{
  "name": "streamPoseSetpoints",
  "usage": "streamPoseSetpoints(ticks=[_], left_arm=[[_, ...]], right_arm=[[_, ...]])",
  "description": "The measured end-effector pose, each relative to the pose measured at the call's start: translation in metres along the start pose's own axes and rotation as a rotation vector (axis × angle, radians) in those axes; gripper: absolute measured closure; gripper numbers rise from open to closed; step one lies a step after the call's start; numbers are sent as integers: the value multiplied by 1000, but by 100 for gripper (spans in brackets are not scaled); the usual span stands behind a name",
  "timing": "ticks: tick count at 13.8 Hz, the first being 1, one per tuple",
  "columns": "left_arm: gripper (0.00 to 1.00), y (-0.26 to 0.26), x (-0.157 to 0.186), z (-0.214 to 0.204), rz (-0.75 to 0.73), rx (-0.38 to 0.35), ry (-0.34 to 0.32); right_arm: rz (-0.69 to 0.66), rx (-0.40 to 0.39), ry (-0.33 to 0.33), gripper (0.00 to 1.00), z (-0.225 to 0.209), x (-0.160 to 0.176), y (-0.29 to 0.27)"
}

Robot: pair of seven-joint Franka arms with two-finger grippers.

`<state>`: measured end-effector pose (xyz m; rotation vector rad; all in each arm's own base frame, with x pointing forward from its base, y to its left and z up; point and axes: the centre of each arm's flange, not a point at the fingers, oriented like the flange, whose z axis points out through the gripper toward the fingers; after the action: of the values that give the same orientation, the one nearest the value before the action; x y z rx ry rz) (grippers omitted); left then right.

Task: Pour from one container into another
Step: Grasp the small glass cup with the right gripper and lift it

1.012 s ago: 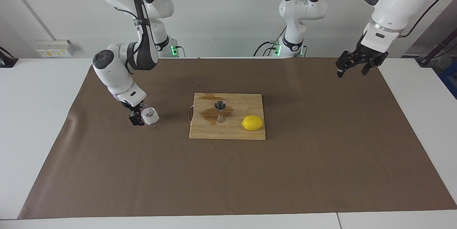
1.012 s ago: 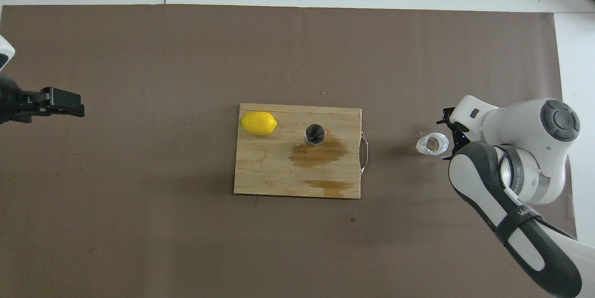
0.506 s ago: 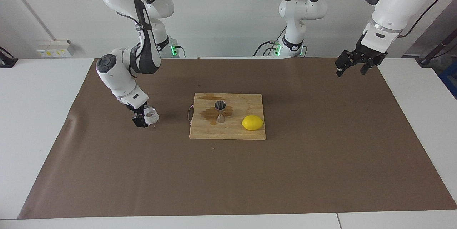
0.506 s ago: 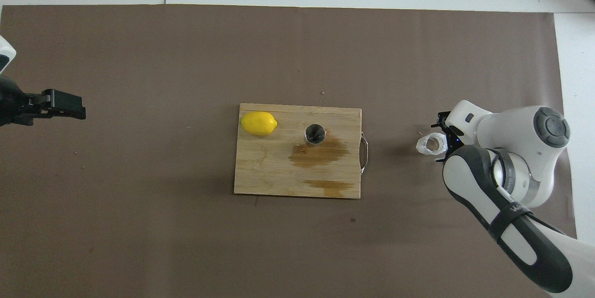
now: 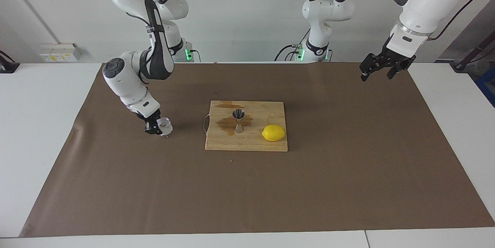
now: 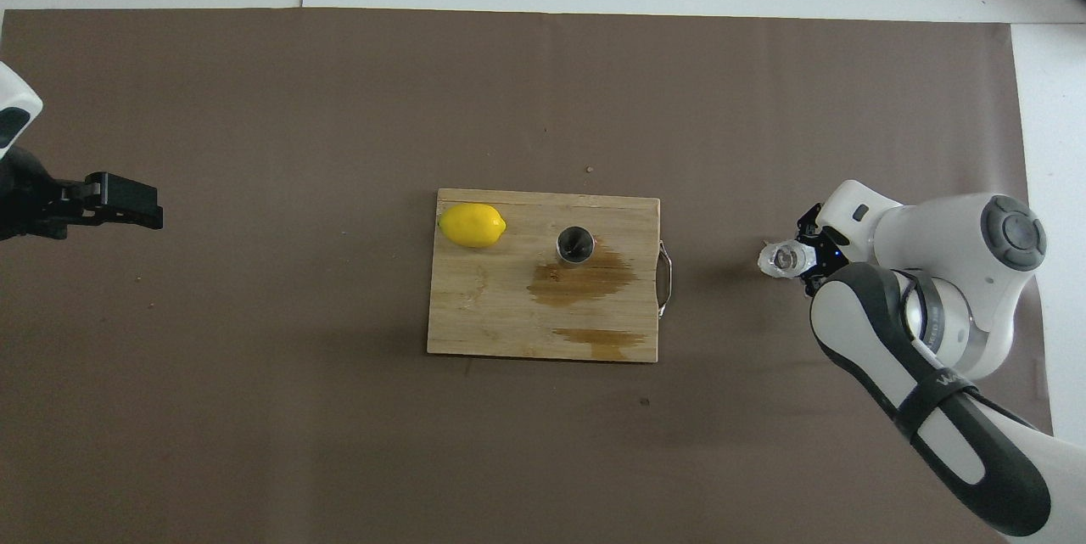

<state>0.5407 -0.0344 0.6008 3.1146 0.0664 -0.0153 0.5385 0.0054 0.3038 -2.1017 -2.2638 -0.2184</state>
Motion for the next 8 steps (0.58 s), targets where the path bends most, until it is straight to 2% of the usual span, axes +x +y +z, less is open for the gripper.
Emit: streamPoseSetpoints(ticks=[4, 7, 8], left_arm=[[0, -1, -1, 0, -2, 0, -4], [0, -1, -1, 0, -2, 0, -6], [0, -1, -1, 0, -2, 1, -7]], right_arm=[[-7, -28, 1, 57, -14, 5, 4], [-6, -59, 10, 65, -27, 36, 15], [2, -70, 16, 72, -32, 54, 18]])
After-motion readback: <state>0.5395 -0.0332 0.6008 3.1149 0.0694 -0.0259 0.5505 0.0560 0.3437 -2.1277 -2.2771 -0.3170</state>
